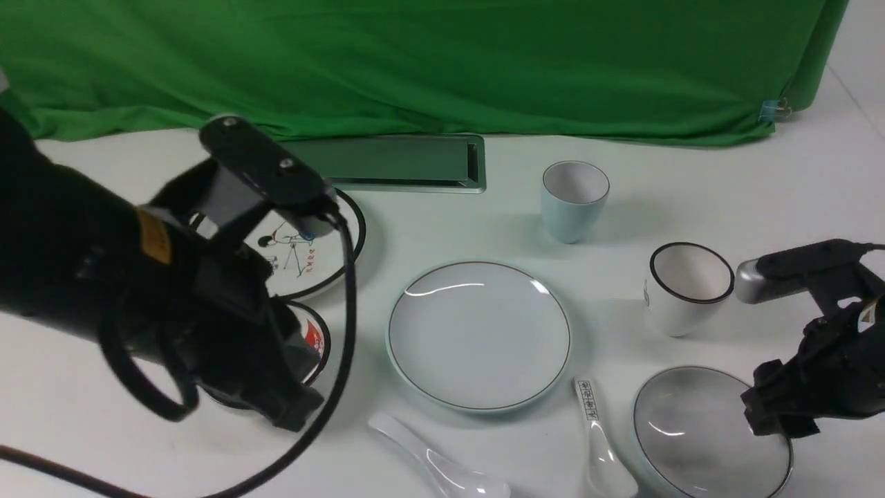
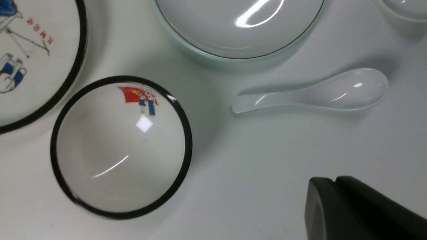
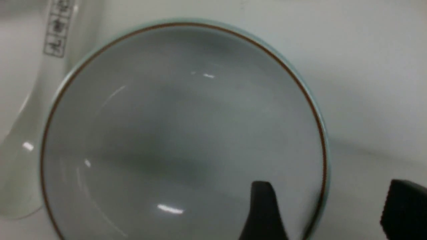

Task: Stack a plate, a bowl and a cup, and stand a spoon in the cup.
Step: Use the right arm to grab a blue rice bowl, then use the right arm to put the blue rice bowl into the blue large plate in the middle

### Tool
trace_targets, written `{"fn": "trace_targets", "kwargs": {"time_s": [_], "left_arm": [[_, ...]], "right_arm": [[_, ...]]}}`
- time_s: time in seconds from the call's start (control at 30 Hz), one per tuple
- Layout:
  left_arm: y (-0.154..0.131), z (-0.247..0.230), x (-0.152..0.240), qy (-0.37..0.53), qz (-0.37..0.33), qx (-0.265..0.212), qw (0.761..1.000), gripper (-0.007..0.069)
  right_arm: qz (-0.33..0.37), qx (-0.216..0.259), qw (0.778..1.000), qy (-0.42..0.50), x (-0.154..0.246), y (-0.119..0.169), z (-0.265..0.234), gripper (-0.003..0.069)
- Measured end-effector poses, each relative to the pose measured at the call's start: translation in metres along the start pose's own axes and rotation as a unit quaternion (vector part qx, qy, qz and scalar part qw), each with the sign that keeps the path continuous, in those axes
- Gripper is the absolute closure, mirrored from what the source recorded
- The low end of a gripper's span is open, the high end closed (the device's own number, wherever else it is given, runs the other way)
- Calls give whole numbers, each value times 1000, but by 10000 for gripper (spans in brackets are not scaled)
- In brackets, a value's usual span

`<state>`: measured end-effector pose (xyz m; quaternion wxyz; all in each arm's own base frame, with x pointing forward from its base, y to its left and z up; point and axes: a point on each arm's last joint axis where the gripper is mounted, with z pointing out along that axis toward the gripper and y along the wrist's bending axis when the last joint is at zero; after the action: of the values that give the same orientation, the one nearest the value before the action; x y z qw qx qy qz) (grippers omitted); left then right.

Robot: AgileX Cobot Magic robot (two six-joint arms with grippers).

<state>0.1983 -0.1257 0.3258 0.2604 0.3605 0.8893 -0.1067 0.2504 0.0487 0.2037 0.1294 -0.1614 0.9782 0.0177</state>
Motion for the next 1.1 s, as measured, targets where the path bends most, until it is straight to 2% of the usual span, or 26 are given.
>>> {"fn": "trace_targets", "kwargs": {"time_s": [0.1,0.2,0.37,0.53,0.67,0.83,0.93,1.1], "left_arm": [[4,15,-8,-9,2,-9,1000,654],[8,24,-12,-17,6,-21,1000,654],[11,28,-15,-23,20,-35,999,654],[14,28,-15,-21,37,-53,998,654],[15,28,-15,-24,38,-55,997,654],[15,28,-17,-35,40,-60,997,654],[15,28,-17,-35,41,-60,997,654],[16,28,-18,-36,41,-60,997,654]], "right_arm": [[3,-3,1000,21,-3,-1,19,207],[6,-6,999,39,-3,-1,32,270],[11,-12,999,38,-5,-1,33,484],[1,-21,1000,14,-14,3,5,590],[-31,-27,999,-31,-31,10,-27,590],[-91,-75,984,-131,-76,46,-71,590],[-115,-89,979,-141,-101,64,-68,590],[-129,-102,979,-121,-139,85,-32,590]]}}
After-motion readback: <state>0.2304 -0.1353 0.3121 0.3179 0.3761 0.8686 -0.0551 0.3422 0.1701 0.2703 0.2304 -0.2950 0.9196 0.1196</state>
